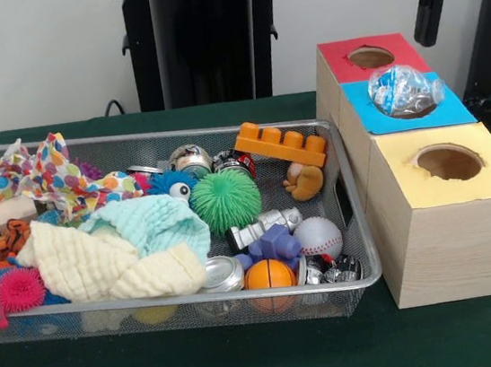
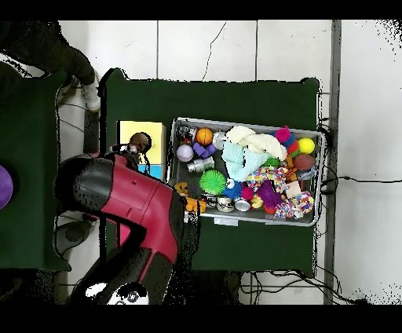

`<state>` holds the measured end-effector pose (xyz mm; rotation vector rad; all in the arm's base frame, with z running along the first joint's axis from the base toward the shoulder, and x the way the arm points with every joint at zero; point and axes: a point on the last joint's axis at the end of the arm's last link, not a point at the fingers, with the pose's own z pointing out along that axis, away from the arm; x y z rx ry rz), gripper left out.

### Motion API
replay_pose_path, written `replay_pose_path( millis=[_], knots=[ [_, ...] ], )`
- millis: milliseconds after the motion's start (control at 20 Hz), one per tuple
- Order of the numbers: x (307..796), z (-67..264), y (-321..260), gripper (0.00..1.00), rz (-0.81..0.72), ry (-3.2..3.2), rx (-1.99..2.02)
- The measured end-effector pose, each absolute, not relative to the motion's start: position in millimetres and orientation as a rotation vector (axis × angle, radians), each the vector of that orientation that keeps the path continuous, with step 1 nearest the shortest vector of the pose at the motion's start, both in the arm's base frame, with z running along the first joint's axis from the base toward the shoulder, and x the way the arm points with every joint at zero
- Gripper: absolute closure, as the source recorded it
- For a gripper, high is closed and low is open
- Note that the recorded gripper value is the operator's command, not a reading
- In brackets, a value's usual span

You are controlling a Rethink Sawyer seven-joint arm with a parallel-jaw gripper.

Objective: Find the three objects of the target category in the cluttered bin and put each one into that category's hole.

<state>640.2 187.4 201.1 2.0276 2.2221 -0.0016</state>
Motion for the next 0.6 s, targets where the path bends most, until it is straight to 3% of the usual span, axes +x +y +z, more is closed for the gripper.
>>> replay_pose_path(
  millis=[600],
  knots=[
    [612,171,186,1.0,-0.047,2.241,2.083]
  ],
)
